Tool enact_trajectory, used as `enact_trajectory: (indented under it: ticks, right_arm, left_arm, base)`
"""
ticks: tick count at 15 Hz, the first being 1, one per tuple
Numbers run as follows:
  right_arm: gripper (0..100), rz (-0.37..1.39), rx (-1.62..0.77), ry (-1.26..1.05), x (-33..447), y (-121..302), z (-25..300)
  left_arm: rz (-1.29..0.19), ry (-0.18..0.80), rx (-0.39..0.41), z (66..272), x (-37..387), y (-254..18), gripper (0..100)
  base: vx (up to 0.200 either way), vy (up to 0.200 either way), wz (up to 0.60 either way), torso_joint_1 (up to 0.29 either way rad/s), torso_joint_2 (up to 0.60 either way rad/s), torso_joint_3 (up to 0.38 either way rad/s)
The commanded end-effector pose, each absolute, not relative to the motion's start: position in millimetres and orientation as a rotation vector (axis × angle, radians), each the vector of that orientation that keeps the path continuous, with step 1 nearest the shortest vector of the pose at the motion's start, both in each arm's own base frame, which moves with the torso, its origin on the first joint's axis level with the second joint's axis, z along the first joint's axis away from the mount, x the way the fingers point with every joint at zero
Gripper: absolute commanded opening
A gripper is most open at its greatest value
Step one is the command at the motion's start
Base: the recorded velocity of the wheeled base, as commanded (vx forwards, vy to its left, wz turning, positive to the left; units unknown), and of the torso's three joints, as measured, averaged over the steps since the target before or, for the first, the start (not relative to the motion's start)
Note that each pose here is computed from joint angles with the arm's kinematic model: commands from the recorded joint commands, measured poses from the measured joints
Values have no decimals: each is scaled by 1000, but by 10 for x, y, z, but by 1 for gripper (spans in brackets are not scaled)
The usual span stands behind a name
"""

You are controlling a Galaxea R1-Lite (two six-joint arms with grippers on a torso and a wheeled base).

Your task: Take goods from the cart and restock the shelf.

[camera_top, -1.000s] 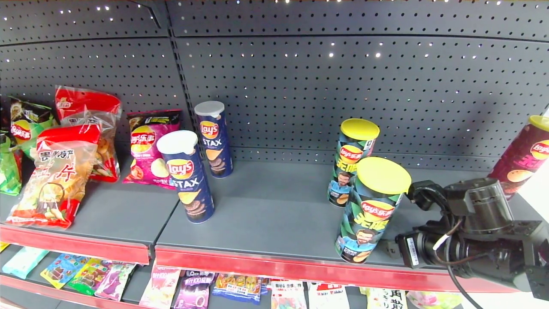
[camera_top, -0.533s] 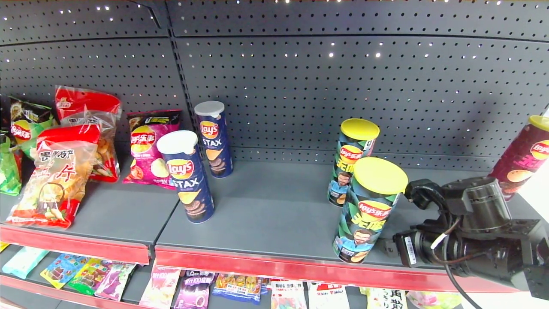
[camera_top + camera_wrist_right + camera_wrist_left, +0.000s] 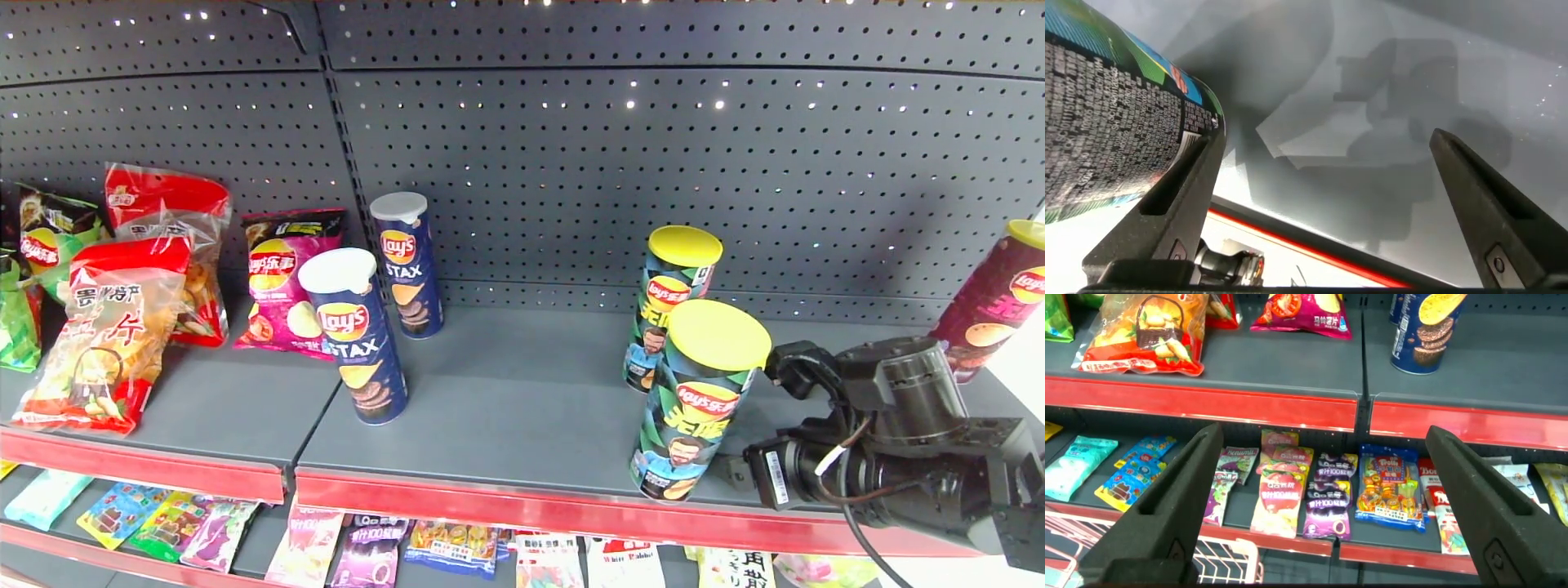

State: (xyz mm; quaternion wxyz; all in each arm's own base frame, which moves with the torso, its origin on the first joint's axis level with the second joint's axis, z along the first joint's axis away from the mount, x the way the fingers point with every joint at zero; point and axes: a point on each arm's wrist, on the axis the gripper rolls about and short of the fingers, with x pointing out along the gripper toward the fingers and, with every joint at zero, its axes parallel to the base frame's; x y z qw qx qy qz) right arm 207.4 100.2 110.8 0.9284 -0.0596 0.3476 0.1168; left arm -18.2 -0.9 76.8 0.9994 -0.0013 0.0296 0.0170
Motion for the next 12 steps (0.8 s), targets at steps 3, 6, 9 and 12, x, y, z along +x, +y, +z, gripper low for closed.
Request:
enact_trajectory:
  ticks: [3,6,9,12]
  right_arm:
    - [100,249,-123,709,2064,1023,1112]
    - [100,249,-123,709,2064,1023,1112]
    - [100,251,-122,703,2068,1029,1126]
    - [100,252,-119,694,2067,1029,1136]
  left_arm:
    - [34,60,-3,769,-181,-9,100]
    - [34,60,-3,769,-181,-9,100]
    - [34,60,-3,769,-181,-9,100]
    - [34,60,-3,769,-181,-9,100]
  base:
    - [0,0,0,0,0,0]
    - [0,0,0,0,0,0]
    - [0,0,0,0,0,0]
    - [0,0,0,0,0,0]
